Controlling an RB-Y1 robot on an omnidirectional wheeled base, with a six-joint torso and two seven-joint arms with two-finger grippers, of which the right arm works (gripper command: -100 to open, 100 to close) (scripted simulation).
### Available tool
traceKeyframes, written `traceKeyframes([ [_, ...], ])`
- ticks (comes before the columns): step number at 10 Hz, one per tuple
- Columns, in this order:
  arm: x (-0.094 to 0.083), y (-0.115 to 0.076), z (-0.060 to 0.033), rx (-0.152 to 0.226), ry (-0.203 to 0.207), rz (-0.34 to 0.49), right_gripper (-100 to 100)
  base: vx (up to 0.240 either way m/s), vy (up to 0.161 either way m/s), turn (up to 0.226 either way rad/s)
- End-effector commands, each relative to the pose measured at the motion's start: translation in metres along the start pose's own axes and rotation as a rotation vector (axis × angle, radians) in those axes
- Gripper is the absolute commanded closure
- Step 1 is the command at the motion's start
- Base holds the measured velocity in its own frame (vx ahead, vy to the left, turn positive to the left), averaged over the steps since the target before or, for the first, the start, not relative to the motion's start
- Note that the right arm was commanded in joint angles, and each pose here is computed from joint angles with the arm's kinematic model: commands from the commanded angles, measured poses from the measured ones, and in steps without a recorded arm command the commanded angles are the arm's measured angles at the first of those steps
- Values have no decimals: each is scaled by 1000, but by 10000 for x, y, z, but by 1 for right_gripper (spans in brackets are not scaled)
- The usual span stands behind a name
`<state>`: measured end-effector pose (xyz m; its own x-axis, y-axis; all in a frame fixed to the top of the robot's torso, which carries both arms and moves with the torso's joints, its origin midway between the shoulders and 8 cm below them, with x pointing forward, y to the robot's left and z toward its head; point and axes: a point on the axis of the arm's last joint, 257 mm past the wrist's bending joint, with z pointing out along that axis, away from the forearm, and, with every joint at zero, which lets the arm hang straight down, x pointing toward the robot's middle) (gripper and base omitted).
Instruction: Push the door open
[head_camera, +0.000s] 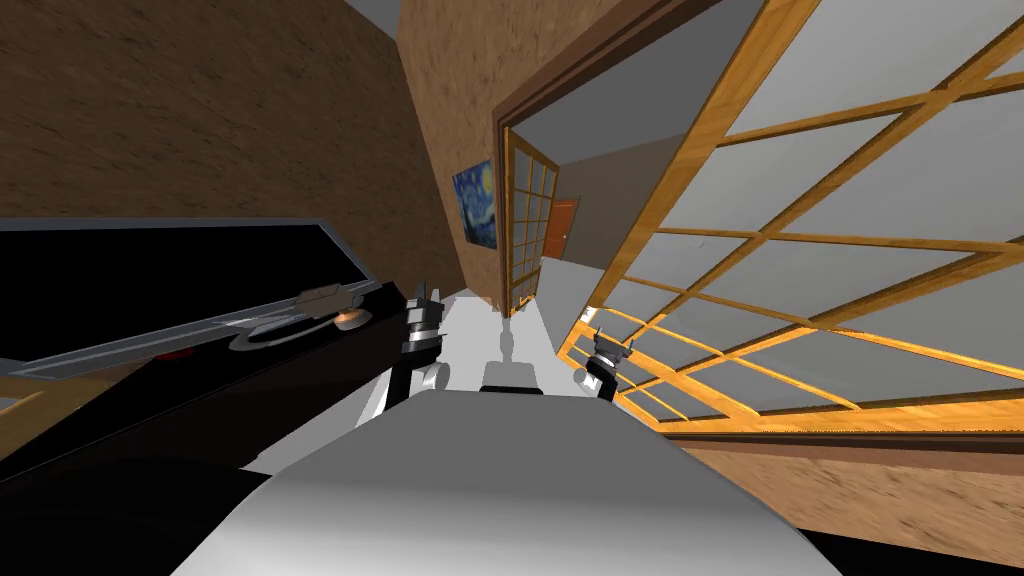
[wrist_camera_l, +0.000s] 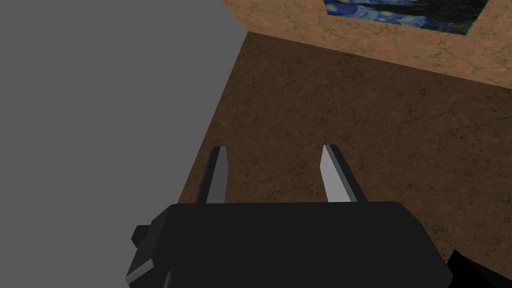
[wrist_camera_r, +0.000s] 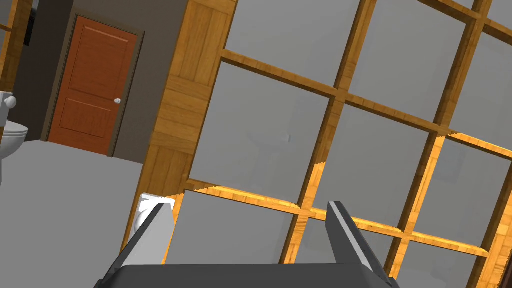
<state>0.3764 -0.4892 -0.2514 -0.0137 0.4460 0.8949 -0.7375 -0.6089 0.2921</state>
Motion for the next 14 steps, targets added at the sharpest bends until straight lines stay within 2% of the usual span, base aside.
traceKeyframes([
  [1, -137, 4, -44, -17, -35, 27, -100, 27, -81, 187],
  [6, -524, 44, -216, -71, -137, 101, -100, 30, -83, 196],
  [8, -785, 56, -382, -113, -211, 152, -100, 24, -107, 354],
  [12, -987, 48, -551, -149, -273, 194, -100, 16, -98, 156],
  [14, -1170, 25, -742, -185, -334, 234, -100, 18, -80, 266],
])
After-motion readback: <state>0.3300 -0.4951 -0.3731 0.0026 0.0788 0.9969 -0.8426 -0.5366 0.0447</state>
